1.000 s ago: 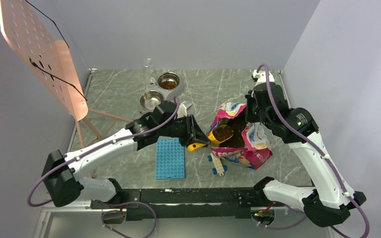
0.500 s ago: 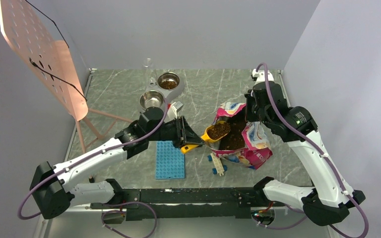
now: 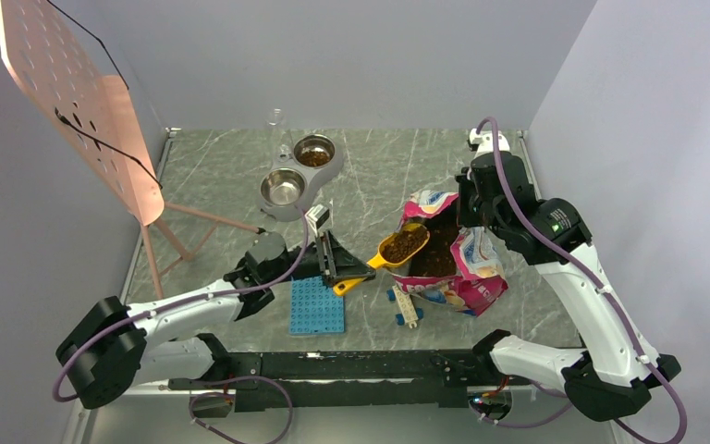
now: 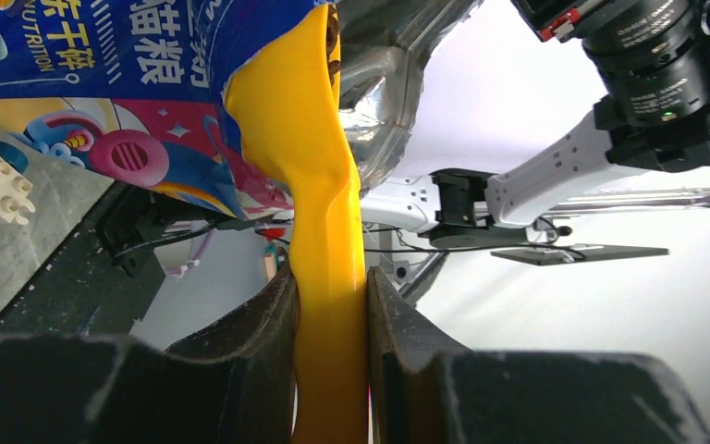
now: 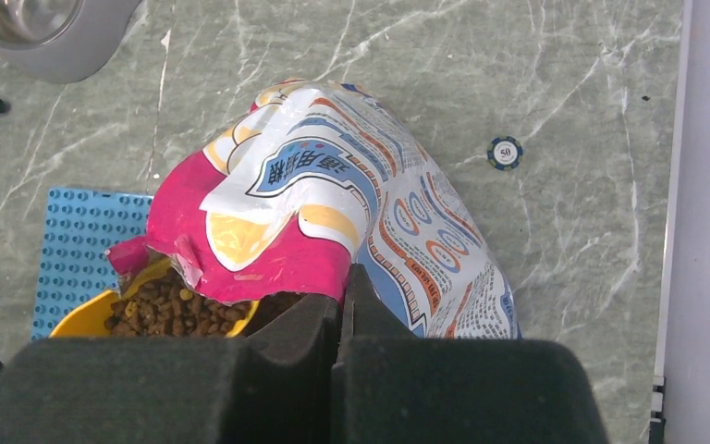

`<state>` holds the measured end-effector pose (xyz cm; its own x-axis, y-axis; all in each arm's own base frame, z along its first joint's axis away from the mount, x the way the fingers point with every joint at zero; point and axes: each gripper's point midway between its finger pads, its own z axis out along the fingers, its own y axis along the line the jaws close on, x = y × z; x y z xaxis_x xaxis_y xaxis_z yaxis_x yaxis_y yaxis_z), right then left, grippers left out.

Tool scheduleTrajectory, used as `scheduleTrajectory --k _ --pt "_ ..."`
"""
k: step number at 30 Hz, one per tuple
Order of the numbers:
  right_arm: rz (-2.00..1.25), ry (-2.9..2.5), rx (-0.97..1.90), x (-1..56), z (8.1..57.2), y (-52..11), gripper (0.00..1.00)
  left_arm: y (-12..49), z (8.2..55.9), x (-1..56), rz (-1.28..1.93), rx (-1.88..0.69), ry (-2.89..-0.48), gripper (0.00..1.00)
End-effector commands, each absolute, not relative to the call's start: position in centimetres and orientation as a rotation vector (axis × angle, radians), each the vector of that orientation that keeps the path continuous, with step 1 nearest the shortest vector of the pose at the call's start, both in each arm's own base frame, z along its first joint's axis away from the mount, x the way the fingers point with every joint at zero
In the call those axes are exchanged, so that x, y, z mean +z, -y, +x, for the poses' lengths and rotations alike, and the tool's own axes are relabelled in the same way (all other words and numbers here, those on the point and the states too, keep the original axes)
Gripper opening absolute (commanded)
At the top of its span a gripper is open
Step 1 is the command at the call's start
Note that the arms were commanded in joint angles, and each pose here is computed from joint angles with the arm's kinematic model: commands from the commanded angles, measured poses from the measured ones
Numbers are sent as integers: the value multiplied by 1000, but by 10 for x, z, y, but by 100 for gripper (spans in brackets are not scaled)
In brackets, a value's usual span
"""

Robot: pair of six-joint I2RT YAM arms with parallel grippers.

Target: Serve the pet food

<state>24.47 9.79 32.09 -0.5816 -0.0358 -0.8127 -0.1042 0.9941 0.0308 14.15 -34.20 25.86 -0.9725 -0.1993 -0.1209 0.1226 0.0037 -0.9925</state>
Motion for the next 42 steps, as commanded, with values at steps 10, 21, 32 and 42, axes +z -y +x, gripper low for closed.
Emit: scheduleTrajectory --k 10,21,32,42 --pt "13 -1860 238 416 267 -106 0 320 130 312 80 -2221 -1775 0" --pt "23 -1865 230 412 266 -103 0 302 106 344 243 -2263 -1618 0" --pt "29 -1868 235 412 261 -100 0 306 170 396 177 -2178 -1477 0" --pt "22 -1864 213 413 259 -96 0 301 244 372 59 -2079 -1519 0"
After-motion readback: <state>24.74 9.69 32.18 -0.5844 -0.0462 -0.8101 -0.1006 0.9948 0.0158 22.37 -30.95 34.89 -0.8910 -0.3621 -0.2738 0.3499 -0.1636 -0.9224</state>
